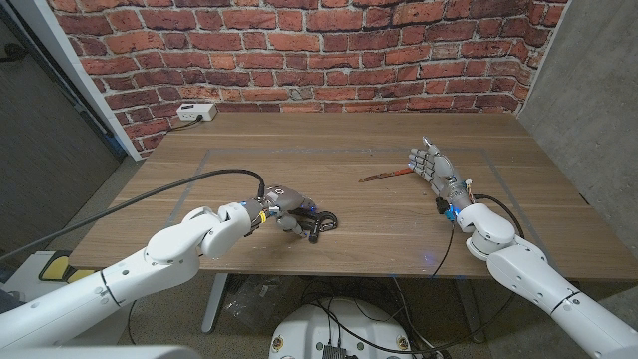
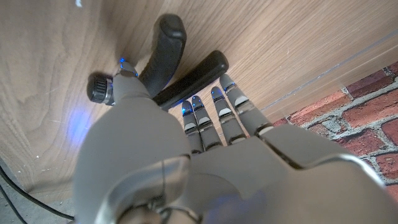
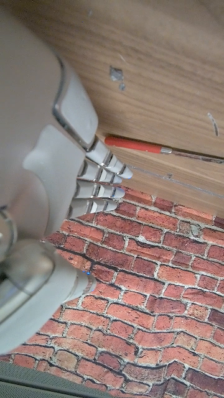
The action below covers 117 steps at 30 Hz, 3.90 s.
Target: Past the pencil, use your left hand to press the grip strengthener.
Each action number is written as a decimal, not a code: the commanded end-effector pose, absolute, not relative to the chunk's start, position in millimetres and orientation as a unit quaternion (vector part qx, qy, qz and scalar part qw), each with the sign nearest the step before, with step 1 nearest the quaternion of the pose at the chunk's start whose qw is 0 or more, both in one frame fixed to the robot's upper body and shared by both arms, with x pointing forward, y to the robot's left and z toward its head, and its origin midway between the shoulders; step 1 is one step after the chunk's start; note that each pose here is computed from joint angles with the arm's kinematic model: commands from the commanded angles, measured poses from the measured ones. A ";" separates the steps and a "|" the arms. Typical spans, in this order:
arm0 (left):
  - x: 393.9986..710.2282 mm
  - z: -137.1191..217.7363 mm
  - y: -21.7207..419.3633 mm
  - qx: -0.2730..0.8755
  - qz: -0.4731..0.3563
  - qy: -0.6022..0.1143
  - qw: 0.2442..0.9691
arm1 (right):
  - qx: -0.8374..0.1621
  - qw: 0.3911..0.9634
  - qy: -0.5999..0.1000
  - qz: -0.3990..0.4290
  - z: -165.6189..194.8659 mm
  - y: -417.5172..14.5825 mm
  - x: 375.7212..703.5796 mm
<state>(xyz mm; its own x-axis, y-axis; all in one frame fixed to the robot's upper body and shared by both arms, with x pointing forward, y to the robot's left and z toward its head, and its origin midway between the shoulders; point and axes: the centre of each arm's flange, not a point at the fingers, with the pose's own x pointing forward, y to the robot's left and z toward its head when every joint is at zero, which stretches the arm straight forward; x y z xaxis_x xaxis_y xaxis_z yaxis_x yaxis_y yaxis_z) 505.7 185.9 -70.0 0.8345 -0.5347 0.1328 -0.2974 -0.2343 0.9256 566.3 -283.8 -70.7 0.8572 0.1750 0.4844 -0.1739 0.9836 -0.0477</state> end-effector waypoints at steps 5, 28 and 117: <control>516.1 -84.2 190.0 0.762 -0.118 -0.239 0.590 | -0.001 0.964 -0.244 0.103 -68.1 -280.6 569.7; 520.0 -77.4 176.3 0.792 -0.160 -0.201 0.553 | 0.022 0.964 -0.240 0.112 -76.9 -284.0 575.6; 485.7 45.1 213.1 0.468 0.044 -0.458 0.755 | 0.024 0.946 -0.314 0.080 -63.5 -277.3 564.4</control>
<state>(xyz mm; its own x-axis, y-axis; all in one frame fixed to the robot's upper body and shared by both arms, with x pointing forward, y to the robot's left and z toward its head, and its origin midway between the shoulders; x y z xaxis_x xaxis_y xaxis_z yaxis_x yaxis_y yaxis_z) 475.2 205.3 40.0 0.6345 -0.3869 0.6691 -0.5644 0.3594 0.7431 564.7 -279.8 -65.6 0.7964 0.1475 0.5865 -0.1767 0.9842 -0.0076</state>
